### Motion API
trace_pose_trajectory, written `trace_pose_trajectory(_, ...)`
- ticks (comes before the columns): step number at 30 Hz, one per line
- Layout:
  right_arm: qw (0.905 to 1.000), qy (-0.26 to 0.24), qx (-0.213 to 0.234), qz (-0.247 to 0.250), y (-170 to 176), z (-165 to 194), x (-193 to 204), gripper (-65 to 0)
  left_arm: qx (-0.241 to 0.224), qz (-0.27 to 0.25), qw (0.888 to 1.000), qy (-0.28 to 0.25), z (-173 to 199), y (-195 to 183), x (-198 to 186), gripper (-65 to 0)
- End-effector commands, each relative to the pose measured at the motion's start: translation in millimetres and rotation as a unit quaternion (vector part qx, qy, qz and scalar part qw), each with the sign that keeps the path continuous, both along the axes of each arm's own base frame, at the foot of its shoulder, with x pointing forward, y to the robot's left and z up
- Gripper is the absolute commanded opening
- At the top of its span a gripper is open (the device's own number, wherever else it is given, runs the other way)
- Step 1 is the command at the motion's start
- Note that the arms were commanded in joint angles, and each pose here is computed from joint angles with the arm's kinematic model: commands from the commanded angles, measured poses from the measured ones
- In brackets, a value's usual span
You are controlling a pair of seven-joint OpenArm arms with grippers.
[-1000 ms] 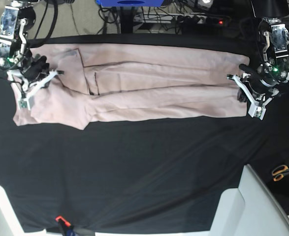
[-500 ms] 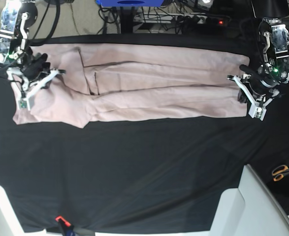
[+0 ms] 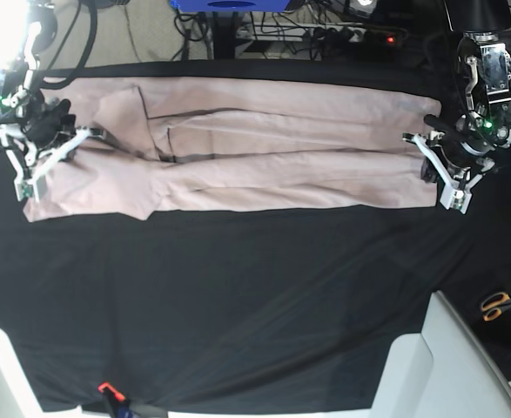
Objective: Fold the T-shirt properly
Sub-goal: 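Lower the folded hem onto the shirt and smooth it with both grippers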
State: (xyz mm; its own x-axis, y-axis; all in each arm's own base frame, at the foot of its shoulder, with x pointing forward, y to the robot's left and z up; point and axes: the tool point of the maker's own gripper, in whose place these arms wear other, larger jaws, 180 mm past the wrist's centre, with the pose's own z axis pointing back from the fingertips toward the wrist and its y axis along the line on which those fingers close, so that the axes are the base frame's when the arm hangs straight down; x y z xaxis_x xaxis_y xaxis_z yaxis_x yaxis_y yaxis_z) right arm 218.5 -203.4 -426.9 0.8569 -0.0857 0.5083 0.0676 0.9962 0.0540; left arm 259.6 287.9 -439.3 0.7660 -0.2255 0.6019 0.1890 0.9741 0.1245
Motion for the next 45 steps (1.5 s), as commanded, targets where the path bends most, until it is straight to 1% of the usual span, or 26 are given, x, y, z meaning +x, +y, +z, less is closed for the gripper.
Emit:
trace_pose_trajectory(1, 0.9998, -0.02, 0.0, -0.001, 1, 8, 7, -64.2, 0.006, -0.003, 1.0, -0.023, 13, 5, 10, -65.0)
trace_pose_trajectory(7, 0.9996, -0.011, 0.014, -0.02, 5, 2, -4, -64.2, 0.006, -0.003, 1.0, -0.023, 13, 5, 10, -65.0)
trace_pose_trajectory(10, 0.9996, -0.003, 0.018, -0.021, 8, -2, -11, -64.2, 0.006, -0.003, 1.0, -0.023, 13, 5, 10, -65.0)
trace_pose_trajectory(16, 0.9997, -0.005, 0.014, -0.021, 7, 2, -17, -64.2, 0.01, -0.004, 1.0, -0.023, 14, 7, 10, -65.0)
trace_pose_trajectory(20, 0.9995, -0.01, 0.016, -0.024, 7, -2, -17, -64.2, 0.012, -0.005, 1.0, -0.023, 15, 9, 10, -65.0)
trace_pose_trajectory(24, 0.9995, -0.001, 0.019, -0.026, 6, -12, -20, -64.2, 0.017, -0.006, 1.0, -0.021, 16, 13, 9, -65.0)
trace_pose_trajectory(28, 0.9989, 0.001, 0.015, -0.044, -4, -12, -25, -64.2, 0.019, -0.006, 1.0, -0.014, 13, 15, 3, -65.0)
trace_pose_trajectory(31, 0.9989, 0.003, 0.014, -0.044, -5, -12, -27, -64.2, 0.018, -0.007, 1.0, -0.012, 11, 13, 2, -65.0)
trace_pose_trajectory(35, 0.9989, 0.003, 0.015, -0.045, -4, -12, -27, -64.2, 0.014, -0.025, 1.0, -0.005, 6, 1, 1, -65.0)
trace_pose_trajectory(45, 0.9988, 0.012, 0.015, -0.045, -4, -16, -35, -64.2, 0.011, -0.022, 1.0, -0.003, 4, 0, 1, -65.0)
